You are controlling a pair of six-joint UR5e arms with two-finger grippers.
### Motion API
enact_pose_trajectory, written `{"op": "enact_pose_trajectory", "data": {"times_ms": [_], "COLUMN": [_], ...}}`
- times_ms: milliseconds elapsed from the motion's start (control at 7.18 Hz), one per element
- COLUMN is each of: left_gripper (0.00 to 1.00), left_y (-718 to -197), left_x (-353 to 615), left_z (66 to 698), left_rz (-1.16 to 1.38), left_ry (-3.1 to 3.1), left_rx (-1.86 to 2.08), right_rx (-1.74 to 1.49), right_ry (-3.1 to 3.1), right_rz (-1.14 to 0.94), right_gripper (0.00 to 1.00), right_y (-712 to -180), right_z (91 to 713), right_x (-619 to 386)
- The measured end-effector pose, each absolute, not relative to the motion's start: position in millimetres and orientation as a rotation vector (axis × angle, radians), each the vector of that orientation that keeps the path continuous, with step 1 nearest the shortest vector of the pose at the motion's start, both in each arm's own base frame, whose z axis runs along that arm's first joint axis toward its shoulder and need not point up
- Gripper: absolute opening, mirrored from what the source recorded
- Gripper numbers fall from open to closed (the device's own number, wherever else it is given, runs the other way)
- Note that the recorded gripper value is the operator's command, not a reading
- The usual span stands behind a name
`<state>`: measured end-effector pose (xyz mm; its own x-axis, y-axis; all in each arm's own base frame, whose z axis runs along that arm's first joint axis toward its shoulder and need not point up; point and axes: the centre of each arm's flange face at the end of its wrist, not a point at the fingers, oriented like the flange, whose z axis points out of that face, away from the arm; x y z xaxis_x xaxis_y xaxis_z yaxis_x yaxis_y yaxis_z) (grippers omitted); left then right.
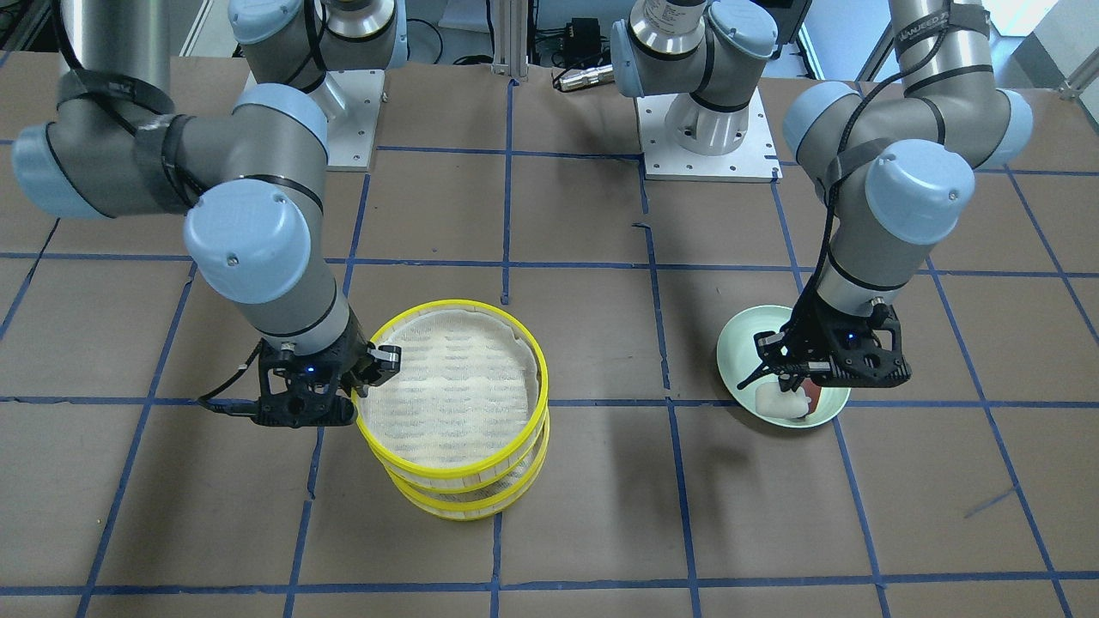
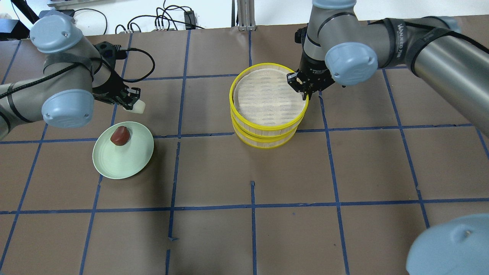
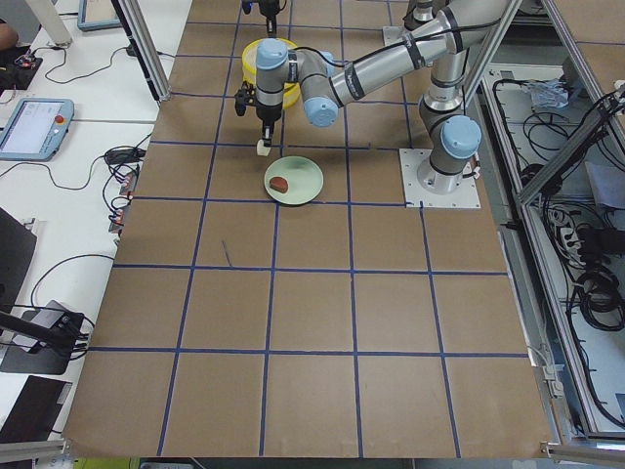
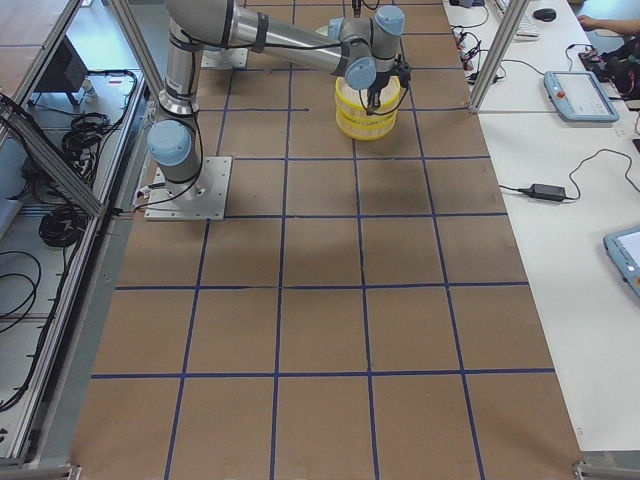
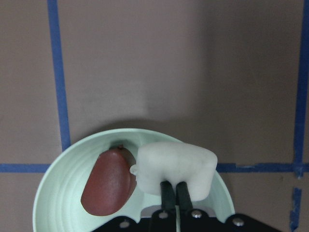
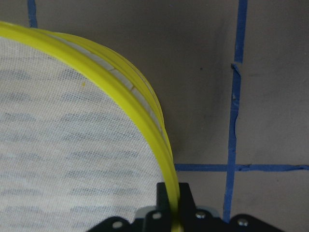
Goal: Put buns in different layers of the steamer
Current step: 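Lift the top tier aside with the right gripper while the left carries the bun over, then release the white bun in the bottom tier and withdraw the left gripper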
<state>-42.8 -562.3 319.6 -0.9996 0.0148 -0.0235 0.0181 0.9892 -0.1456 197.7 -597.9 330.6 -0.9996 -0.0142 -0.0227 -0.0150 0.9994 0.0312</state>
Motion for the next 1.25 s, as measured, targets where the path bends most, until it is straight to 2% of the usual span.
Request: {"op": "enact_pose_trajectory", "data": {"times_ms": [278,696,835,975,1114,1253], "left_gripper": [0.02,0.04,0.16,0.68,0.95,1.00], "left_y": [-566.5,-569.8,-572.3,-576.0,-578.1,-578.1], "left_x": [-86.1,-234.3,-284.7,-319.0,-334.5,-339.1], "left_z": [337.6,342.2,333.3,317.6,303.5,296.1], "left_rz": [-0.316,-0.378,-0.406,-0.411,-0.401,-0.395], "left_ry": [3.227,3.356,3.384,3.400,3.402,3.394], "left_rx": [-0.068,-0.246,-0.274,-0.277,-0.274,-0.271], "right_rx": [-0.029,-0.209,-0.228,-0.233,-0.229,-0.221], "right_ry": [3.133,3.212,3.220,3.220,3.218,3.217], "right_rz": [0.060,0.121,0.142,0.158,0.168,0.172], "right_gripper": [0.15,0.15,0.15,0.15,0.15,0.15], "right_y": [-607.3,-621.9,-623.0,-623.1,-622.6,-622.0], "right_z": [365.3,362.5,357.5,352.9,349.2,347.6], "right_x": [139.1,31.1,15.4,8.9,6.8,6.5]}}
